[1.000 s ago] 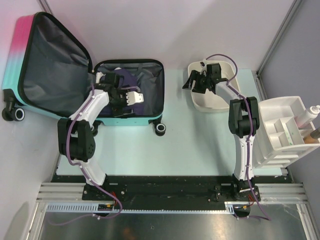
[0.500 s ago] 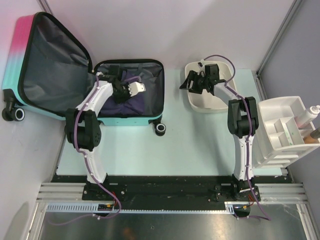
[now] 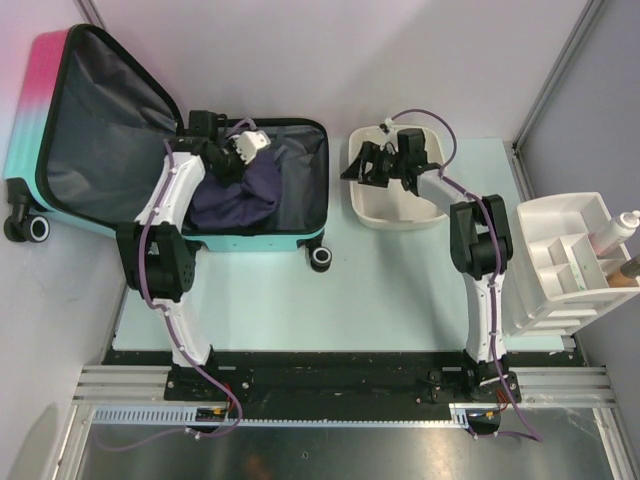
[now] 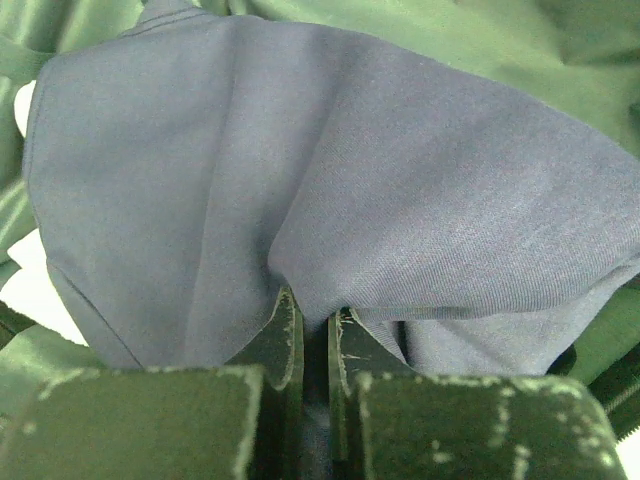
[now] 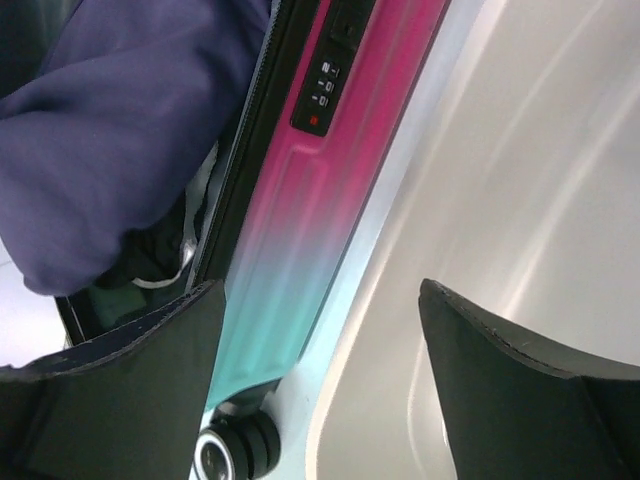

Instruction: Open, take out, and arrange the luggage

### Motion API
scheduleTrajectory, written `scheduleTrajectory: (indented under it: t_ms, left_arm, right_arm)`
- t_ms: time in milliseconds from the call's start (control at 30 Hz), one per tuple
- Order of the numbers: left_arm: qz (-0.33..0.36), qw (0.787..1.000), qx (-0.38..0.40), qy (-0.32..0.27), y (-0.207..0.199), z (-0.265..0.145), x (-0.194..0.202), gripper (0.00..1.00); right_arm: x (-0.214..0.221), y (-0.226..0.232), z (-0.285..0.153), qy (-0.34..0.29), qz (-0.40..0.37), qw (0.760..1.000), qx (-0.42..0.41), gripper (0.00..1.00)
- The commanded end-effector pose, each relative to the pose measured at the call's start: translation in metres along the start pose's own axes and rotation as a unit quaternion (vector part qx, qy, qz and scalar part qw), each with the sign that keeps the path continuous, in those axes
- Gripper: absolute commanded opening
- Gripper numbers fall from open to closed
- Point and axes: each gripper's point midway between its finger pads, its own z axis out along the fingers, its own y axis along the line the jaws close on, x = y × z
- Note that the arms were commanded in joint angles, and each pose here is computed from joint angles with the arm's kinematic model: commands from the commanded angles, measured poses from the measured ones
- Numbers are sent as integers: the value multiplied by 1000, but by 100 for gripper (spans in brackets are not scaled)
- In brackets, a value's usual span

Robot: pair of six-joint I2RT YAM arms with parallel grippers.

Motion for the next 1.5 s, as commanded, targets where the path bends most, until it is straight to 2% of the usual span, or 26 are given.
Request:
scheduleTrajectory:
  t_ms: [0,67,200,300,333,467,500,533,633,667,833,900,967,1033,1100,1133,1267,1333,1367,1400,1433,1467]
  left_arm:
    - [-1,996,-44,-78,21,-42,-42,0]
    - [-1,996,-42,-82,21,-42,-43,0]
    - [-7,995,-37,-90,22,-43,-42,0]
    - [-2,995,-30,-96,19,-44,-42,0]
    - [0,995,-28,-99,18,-45,-42,0]
    - [-2,993,-15,-118,12,-50,-46,0]
    - [-3,993,-10,-118,9,-49,-44,0]
    - [-1,993,-8,-121,6,-52,-45,0]
    - [-1,993,5,-122,-3,-49,-40,0]
    - [2,992,6,-123,-6,-51,-40,0]
    - [1,993,23,-119,-20,-47,-30,0]
    - [3,994,24,-110,-24,-46,-24,1]
    - [-11,995,14,-97,-16,-47,-8,1]
    - [-12,995,14,-94,-15,-47,-2,1]
    - [-6,996,10,-86,-13,-48,6,1]
    - [-1,997,6,-78,-13,-47,10,1]
    - [11,998,12,-55,-21,-41,27,4]
    - [11,998,15,-53,-23,-40,29,8]
    - [10,998,17,-54,-25,-40,30,15]
    - [7,998,16,-55,-25,-41,30,22]
    - [6,998,14,-58,-25,-44,28,32]
    - [1,998,15,-64,-26,-46,27,52]
  right_arm:
    - [-52,45,-44,-71,-93,993,-30,84]
    - [-57,65,-54,-87,-144,984,-51,84]
    - [-51,94,-59,-104,-279,951,-80,85]
    - [-44,119,-50,-113,-398,904,-103,86]
    - [-44,124,-46,-118,-454,877,-106,86]
    - [-23,165,-20,-127,-553,807,-163,89]
    - [-15,165,-12,-122,-566,797,-173,89]
    - [-6,171,-6,-119,-590,775,-190,89]
    - [20,181,13,-109,-627,742,-213,90]
    - [26,183,19,-112,-647,723,-216,91]
    - [59,200,55,-126,-680,684,-231,91]
    - [68,211,65,-131,-705,654,-240,91]
    - [79,208,76,-127,-717,641,-244,90]
    - [87,210,84,-129,-745,606,-245,91]
    - [91,205,93,-134,-757,596,-232,93]
    - [85,215,94,-156,-762,587,-227,95]
    - [83,222,104,-172,-762,583,-223,94]
    - [84,223,106,-178,-765,574,-230,87]
    - [83,226,106,-184,-764,573,-232,81]
    - [79,230,106,-198,-762,571,-232,70]
    - [77,233,107,-201,-749,587,-233,50]
    - [67,238,106,-212,-743,591,-230,39]
